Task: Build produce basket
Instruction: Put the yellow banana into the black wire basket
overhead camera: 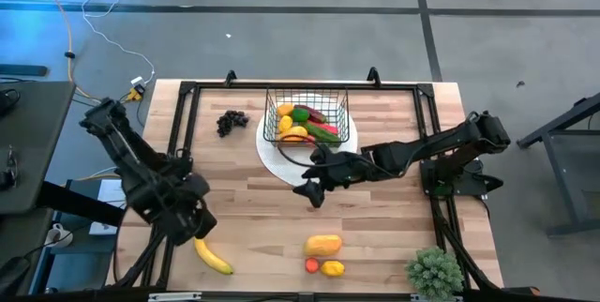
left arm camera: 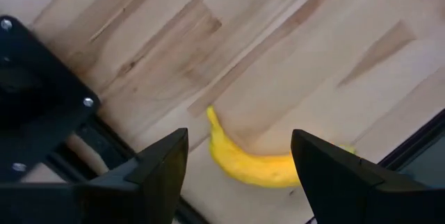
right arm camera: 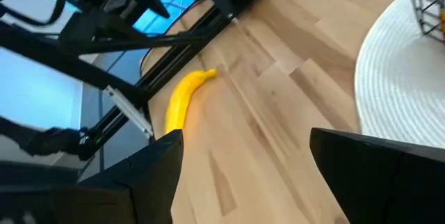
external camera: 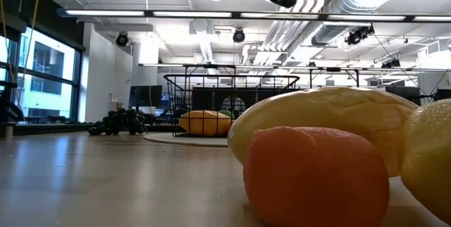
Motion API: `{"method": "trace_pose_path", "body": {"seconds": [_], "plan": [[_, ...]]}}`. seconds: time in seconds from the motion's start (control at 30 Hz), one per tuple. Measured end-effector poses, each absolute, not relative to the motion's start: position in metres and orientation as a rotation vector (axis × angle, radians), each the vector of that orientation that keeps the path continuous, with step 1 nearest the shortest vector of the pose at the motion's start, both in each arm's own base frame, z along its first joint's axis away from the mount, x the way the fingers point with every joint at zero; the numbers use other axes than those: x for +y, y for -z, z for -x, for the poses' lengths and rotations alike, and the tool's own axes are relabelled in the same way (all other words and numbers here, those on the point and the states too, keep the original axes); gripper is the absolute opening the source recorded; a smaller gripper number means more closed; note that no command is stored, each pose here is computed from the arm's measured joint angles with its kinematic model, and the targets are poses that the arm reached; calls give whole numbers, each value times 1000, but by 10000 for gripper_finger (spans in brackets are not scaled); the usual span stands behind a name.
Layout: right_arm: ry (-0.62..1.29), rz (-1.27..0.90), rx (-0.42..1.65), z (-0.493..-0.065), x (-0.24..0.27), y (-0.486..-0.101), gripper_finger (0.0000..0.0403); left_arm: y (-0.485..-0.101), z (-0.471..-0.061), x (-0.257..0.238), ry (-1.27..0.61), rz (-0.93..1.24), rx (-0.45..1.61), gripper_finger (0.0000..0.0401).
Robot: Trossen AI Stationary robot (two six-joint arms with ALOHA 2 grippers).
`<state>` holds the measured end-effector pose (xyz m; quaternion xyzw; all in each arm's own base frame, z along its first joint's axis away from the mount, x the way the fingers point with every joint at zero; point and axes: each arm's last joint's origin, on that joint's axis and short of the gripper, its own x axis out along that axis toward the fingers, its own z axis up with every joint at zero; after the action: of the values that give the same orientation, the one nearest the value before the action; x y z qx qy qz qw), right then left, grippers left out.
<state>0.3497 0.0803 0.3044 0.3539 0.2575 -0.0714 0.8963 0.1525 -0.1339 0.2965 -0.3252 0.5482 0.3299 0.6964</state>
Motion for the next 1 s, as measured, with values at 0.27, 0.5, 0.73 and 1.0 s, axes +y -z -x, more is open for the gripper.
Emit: {"method": "trace_pose_path", "body": {"seconds": [0.27,0.5,0.73,1.0], "plan": [[125,-715,563,-346,92,-303,293,-284,-147,-158,-849,797,1225,246],[158,-682,591,-342,97,-299,293,-262,-146,-182,-1047,869,1163,246],[175,-670,597,-341,98,-298,293,-238,-149,-202,-1161,855,1147,246],[175,-670,597,-341,98,-298,293,-209,-162,-213,-1268,794,1175,246]]}}
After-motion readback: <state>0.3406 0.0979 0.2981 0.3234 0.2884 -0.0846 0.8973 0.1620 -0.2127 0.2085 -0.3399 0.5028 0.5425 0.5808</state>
